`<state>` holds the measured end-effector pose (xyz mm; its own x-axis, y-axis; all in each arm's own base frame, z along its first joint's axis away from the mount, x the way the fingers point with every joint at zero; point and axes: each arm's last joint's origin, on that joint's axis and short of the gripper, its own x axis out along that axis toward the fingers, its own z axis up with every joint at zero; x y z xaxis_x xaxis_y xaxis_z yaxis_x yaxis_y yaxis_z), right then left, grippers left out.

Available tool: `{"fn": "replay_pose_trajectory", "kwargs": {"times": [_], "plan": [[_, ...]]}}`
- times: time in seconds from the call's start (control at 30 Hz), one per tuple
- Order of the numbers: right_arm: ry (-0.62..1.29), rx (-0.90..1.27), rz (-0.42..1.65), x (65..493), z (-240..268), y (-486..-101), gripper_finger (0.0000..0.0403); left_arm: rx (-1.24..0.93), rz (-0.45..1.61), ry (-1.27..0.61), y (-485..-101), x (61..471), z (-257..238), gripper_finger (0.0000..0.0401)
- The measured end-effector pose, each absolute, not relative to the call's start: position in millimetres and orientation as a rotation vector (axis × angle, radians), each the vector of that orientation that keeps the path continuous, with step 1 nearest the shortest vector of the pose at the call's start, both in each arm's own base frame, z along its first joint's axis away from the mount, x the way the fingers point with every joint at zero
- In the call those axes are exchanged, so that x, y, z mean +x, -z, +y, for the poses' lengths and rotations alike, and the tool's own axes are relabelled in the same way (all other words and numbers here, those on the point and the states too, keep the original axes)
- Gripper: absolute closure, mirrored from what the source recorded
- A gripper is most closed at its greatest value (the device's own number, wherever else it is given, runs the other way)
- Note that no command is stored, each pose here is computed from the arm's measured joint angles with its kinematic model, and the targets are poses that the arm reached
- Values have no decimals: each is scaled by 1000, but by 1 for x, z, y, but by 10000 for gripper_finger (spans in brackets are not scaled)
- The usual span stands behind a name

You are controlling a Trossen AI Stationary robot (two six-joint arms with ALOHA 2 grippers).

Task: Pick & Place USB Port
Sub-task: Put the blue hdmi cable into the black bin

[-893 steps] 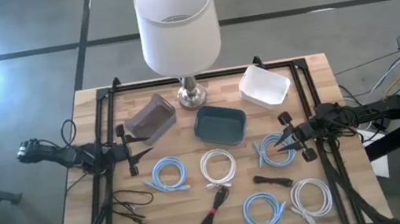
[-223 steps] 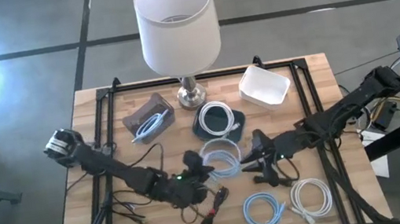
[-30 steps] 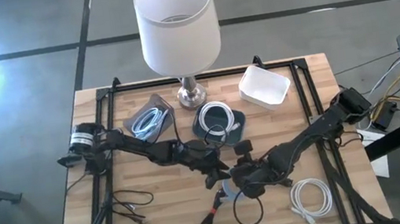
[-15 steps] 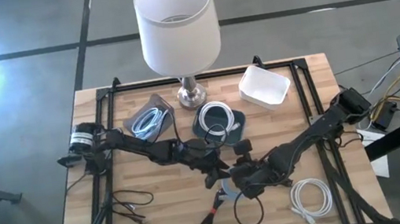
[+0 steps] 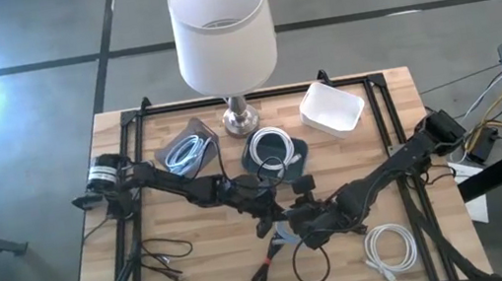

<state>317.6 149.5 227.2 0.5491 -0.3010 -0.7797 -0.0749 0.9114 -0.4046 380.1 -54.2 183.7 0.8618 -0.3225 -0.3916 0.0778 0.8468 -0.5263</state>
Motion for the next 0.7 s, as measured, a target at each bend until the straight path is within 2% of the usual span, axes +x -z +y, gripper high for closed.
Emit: {"fn": "replay_pose_trajectory", "kwargs": {"times": [0.4, 0.7], "plan": [[126, -409, 986, 315, 155, -239, 261, -522, 492, 153, -183, 380, -47, 350], [176, -314, 999, 291, 156, -272, 236, -480, 388, 191, -221, 370, -45, 349]]}}
